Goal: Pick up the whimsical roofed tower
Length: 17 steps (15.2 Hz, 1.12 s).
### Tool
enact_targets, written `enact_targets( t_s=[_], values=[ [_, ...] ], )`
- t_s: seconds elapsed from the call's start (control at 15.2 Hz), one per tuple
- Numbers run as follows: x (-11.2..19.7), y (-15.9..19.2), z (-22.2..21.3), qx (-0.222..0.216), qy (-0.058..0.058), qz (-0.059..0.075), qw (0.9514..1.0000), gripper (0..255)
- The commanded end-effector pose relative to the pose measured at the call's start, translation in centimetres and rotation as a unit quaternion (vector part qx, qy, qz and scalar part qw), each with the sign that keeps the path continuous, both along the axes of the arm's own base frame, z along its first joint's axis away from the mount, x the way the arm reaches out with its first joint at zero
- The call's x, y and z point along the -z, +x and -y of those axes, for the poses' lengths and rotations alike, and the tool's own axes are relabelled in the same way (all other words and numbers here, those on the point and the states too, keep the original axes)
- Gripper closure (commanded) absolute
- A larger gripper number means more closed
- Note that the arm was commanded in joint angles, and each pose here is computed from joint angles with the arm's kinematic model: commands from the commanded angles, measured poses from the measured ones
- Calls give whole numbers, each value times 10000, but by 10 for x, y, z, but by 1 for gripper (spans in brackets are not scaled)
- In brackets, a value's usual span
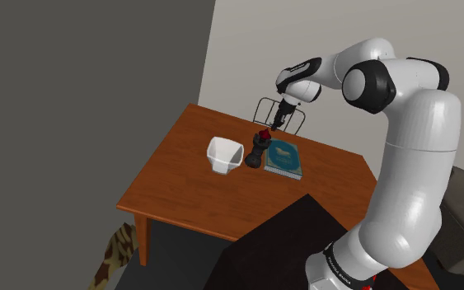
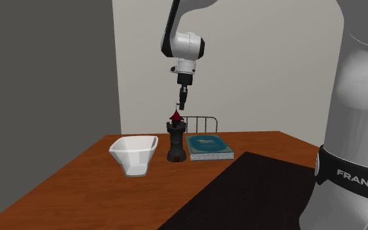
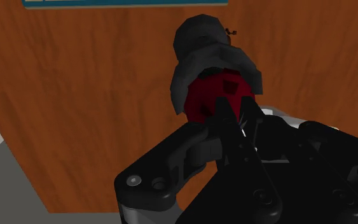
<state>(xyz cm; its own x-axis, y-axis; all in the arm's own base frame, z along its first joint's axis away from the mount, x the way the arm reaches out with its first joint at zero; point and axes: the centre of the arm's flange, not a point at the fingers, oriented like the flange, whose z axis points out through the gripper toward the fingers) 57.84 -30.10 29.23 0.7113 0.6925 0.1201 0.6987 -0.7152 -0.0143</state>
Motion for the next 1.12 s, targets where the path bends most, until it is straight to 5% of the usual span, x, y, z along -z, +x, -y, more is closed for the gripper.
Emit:
enact_targets(
  t_s=[0.0, 1.06],
  values=[
    [0, 0, 0, 0, 0, -2, 10000, 255],
    [-79, -1, 0, 0, 0, -2, 10000, 255]
  ],
)
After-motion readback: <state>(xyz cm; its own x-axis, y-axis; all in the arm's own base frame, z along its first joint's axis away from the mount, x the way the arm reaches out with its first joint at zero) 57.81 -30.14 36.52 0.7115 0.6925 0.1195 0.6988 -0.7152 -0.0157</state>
